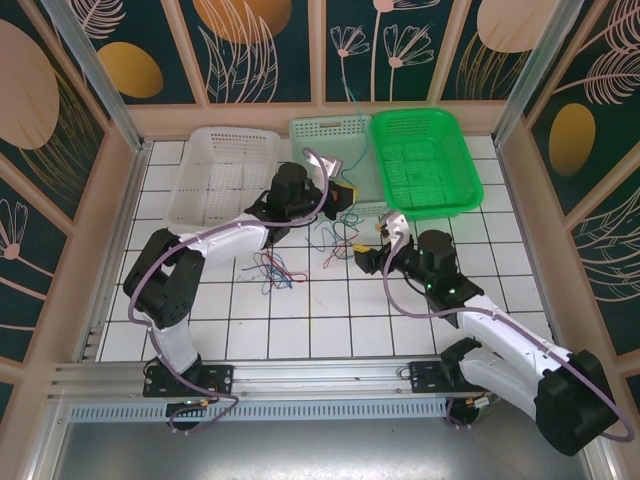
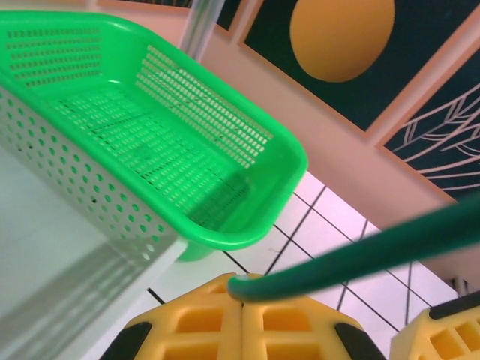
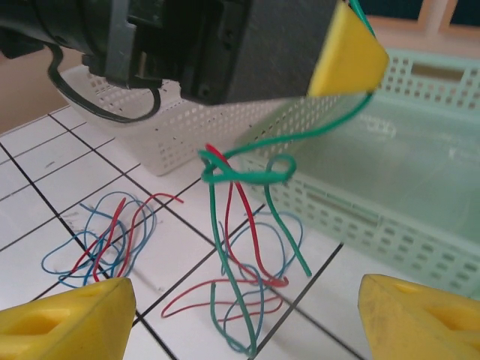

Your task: Untangle the cables

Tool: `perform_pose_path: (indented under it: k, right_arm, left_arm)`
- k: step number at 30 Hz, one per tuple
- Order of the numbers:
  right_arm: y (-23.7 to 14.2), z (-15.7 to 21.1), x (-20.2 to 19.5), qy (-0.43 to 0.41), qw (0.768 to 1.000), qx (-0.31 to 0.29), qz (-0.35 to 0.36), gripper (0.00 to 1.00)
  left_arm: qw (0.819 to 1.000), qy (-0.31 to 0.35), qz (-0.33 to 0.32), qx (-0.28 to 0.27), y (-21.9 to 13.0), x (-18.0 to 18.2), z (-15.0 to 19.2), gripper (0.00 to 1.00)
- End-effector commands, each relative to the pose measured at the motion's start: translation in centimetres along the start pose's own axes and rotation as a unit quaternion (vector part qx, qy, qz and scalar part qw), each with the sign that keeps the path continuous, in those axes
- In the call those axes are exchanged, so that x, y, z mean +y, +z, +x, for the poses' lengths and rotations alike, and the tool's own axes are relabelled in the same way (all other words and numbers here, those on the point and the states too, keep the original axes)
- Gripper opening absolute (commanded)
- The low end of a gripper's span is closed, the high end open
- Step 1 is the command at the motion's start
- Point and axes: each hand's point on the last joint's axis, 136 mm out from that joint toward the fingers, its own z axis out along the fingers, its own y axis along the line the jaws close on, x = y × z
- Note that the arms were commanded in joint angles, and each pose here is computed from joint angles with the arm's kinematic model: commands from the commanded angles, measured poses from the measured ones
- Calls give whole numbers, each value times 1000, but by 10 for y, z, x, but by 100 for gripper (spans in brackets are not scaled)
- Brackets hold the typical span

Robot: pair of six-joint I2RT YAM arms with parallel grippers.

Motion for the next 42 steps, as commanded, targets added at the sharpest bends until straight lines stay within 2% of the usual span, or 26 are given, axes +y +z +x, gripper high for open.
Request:
perform_pose_path:
  k: [1, 12, 19, 29, 33, 42]
  right_arm:
    - [4, -19, -6, -76, 996, -39, 32, 78]
    - [15, -30, -8, -137, 987, -65, 53, 77]
    - [32, -38, 10, -156, 985, -65, 12, 77]
    - [43, -43, 21, -136, 988, -73, -28, 77]
    - [45, -52, 25, -123, 987, -95, -41, 77]
    - [53, -57, 38, -100, 986, -105, -85, 77]
  left_arm:
    - [999, -5, 54, -5, -10, -28, -10, 0]
    - [994, -20, 104, 17, -21, -50, -4, 0]
    - [992, -22, 121, 17, -22, -57, -5, 0]
    - [989, -22, 148, 19, -23, -67, -3, 0]
    - [986, -21, 165, 10, -26, -75, -8, 0]
    - [978, -30, 206, -12, -31, -88, -17, 0]
